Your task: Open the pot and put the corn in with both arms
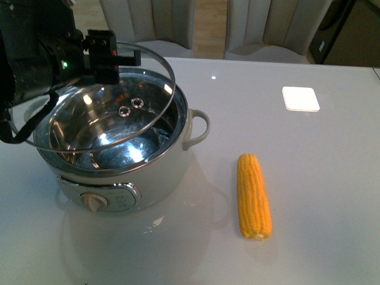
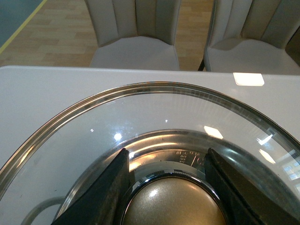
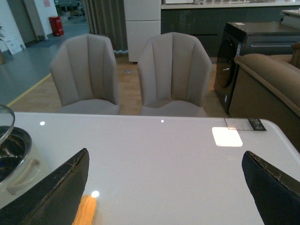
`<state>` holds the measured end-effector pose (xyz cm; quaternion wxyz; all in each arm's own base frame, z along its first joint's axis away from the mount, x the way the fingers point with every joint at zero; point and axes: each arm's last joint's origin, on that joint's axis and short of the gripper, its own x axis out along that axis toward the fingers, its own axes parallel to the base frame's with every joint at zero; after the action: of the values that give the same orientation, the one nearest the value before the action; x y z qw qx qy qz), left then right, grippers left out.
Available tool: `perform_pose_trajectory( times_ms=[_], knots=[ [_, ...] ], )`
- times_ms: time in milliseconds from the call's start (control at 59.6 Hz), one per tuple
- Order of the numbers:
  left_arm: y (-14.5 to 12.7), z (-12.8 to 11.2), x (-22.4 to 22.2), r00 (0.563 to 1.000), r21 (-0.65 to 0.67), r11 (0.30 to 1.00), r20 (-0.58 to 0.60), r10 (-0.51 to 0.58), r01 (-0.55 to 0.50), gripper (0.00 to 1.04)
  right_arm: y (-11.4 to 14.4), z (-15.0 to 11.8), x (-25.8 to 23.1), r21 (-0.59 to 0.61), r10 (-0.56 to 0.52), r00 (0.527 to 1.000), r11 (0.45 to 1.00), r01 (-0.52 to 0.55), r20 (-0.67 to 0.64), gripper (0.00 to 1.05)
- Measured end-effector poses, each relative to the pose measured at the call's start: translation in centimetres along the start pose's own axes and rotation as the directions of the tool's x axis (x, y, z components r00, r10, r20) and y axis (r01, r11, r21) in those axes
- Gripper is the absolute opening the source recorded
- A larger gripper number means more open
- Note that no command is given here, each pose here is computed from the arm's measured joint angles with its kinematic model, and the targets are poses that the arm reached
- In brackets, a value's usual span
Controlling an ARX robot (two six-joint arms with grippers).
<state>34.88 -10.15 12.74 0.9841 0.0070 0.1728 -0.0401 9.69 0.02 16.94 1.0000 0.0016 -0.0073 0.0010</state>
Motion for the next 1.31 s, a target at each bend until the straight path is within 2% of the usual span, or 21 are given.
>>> perform_pose_trajectory(
  times_ms=[134,268,436,704,906,1023,1141,1308],
  knots=[
    [0.8,1.5,-0.6,0.999,-0.016,1.0,0.036,0.0,0.001,0.42,0.0,0.0,0.0,0.0,0.0,1.0,1.0,0.0,0.0,0.96],
    [2.9,3.0,-1.4,0.996,-0.041,0.998,0.083,0.04,-0.037,0.42,0.0,0.0,0.0,0.0,0.0,1.0,1.0,0.0,0.0,0.96],
    [6.7,2.9,-3.2,0.987,-0.052,0.993,0.11,0.115,-0.11,0.42,0.0,0.0,0.0,0.0,0.0,1.0,1.0,0.0,0.0,0.96],
    [13.2,-1.0,-5.7,0.974,-0.036,0.976,0.073,0.215,-0.212,0.42,0.0,0.0,0.0,0.0,0.0,1.0,1.0,0.0,0.0,0.96],
    [18.5,-3.2,-6.6,0.945,-0.065,0.946,0.056,0.322,-0.318,0.42,0.0,0.0,0.0,0.0,0.0,1.0,1.0,0.0,0.0,0.96],
    [21.2,-5.5,-6.9,0.927,-0.086,0.924,0.016,0.375,-0.373,0.42,0.0,0.0,0.0,0.0,0.0,1.0,1.0,0.0,0.0,0.96],
    [22.7,-7.4,-6.7,0.918,-0.081,0.915,0.0,0.396,-0.395,0.42,0.0,0.0,0.0,0.0,0.0,1.0,1.0,0.0,0.0,0.96],
    [23.8,-9.9,-5.3,0.932,-0.074,0.929,-0.018,0.362,-0.363,0.42,0.0,0.0,0.0,0.0,0.0,1.0,1.0,0.0,0.0,0.96]
  ],
)
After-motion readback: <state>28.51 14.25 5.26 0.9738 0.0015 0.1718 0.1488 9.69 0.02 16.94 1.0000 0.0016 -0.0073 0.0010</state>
